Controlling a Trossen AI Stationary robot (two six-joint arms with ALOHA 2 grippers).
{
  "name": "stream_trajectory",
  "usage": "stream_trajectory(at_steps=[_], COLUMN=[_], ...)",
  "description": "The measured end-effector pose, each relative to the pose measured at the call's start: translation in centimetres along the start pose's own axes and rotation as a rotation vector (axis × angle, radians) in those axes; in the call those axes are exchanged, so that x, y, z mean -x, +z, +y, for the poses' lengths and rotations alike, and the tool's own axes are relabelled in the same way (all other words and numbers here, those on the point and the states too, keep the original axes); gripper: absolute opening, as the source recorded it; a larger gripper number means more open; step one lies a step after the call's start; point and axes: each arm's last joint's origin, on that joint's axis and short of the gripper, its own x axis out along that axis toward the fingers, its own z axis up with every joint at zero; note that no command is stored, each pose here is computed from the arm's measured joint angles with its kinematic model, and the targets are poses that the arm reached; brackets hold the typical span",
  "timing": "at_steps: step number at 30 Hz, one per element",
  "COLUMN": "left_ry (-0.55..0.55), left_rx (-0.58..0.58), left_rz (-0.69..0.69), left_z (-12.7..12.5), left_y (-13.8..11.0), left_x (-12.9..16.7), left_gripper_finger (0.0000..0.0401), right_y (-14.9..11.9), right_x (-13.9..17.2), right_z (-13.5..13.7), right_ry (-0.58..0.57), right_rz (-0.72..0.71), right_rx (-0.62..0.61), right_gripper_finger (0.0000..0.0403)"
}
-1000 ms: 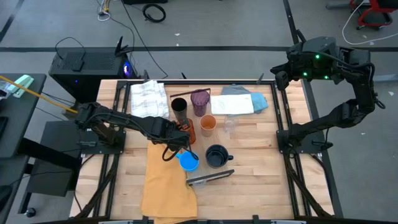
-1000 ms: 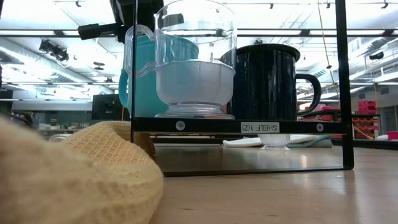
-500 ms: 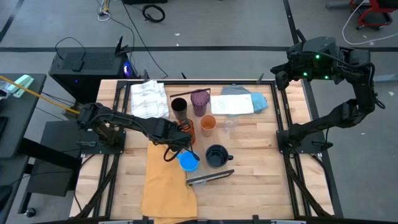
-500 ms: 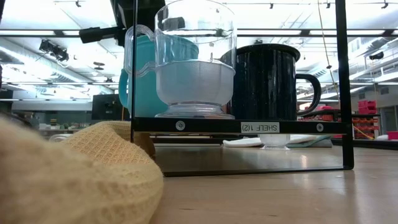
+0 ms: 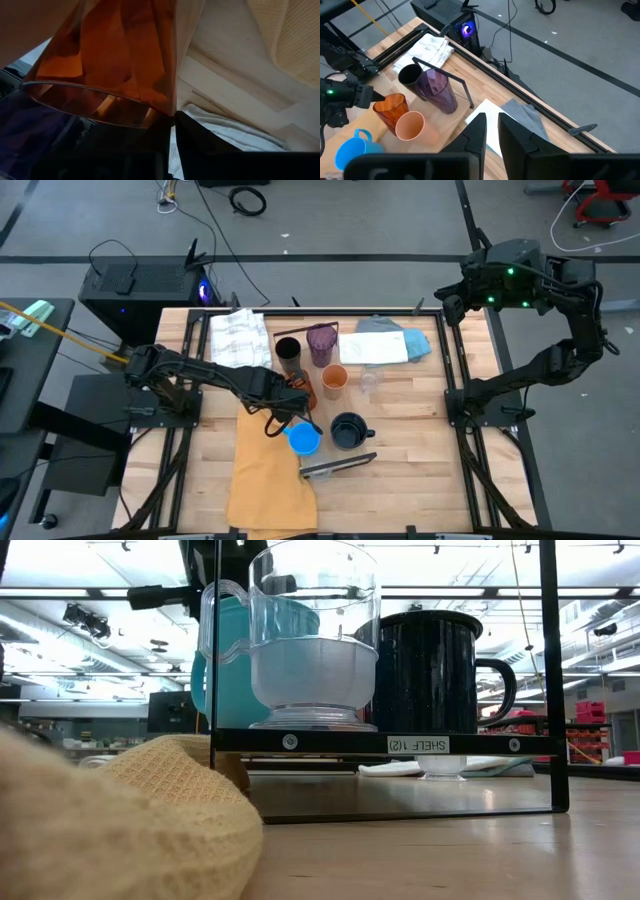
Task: Stack small to large cups/mugs on shelf
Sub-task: Put the brown cup on the shelf
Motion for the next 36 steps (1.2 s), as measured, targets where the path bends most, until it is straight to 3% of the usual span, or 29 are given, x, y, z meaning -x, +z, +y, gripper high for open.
stream_trajectory(at_steps=[36], left_ry=[0.017], left_rx=[0.02], left_rz=[-0.01], left_z=[0.11], left_y=[0.17], left_x=[0.07], left_gripper_finger=[0.0189], right_y=[0.0], right_x=[0.0], right_z=[0.0], right_ry=[0.0], right_rz=[0.0], right_rx=[0.0], right_gripper_finger=[0.0054])
